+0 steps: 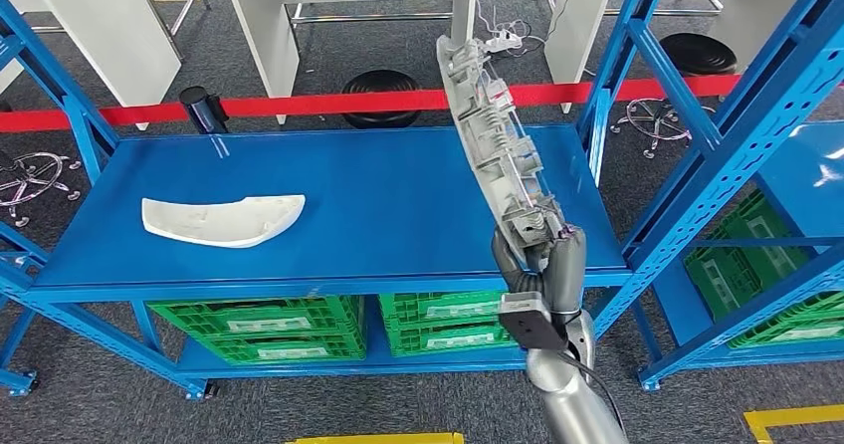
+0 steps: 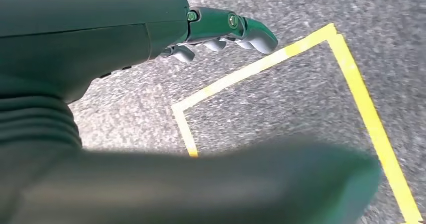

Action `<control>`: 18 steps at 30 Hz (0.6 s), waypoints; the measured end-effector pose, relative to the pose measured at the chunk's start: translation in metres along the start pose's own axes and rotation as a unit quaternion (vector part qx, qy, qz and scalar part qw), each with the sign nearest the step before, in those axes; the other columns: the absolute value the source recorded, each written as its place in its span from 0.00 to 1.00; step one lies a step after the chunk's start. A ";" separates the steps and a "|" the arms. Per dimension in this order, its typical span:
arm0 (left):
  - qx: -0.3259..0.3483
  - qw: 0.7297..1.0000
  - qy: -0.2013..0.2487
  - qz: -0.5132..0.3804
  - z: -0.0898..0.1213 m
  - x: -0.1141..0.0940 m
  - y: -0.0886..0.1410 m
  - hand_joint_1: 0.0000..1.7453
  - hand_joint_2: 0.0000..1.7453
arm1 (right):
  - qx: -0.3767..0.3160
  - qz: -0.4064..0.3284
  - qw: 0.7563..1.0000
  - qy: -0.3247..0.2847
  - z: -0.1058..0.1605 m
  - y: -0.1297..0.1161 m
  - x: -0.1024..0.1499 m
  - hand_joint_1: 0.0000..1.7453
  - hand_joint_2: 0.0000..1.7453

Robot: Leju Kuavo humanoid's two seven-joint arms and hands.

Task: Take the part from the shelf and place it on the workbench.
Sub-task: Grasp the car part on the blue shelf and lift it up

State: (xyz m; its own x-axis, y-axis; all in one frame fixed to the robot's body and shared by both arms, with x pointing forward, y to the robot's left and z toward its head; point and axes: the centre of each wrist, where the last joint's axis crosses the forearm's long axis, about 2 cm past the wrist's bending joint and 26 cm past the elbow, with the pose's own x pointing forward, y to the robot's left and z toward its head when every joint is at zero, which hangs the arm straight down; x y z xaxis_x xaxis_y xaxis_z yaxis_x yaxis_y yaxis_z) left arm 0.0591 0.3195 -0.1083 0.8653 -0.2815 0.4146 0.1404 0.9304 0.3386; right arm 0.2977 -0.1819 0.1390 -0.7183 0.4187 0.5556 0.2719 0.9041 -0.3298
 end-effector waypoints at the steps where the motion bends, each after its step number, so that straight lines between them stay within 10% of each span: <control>1: 0.000 1.000 -0.005 0.000 0.000 0.000 0.000 0.00 1.00 | 0.001 -0.026 1.000 0.003 -0.001 -0.002 0.002 1.00 1.00; 18: 0.005 1.000 -0.010 0.020 0.003 -0.007 -0.003 0.00 1.00 | 0.113 -0.317 0.941 -0.018 -0.014 -0.015 0.017 1.00 1.00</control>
State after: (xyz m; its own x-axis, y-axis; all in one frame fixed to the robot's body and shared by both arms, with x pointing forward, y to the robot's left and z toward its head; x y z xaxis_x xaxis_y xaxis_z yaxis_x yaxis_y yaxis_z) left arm 0.0507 0.3182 -0.1095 0.8602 -0.2493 0.4448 0.1019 0.9388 0.3292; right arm 0.2904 -0.1868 0.1644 -0.7121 -0.2065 0.6710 -0.3603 0.9278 -0.0969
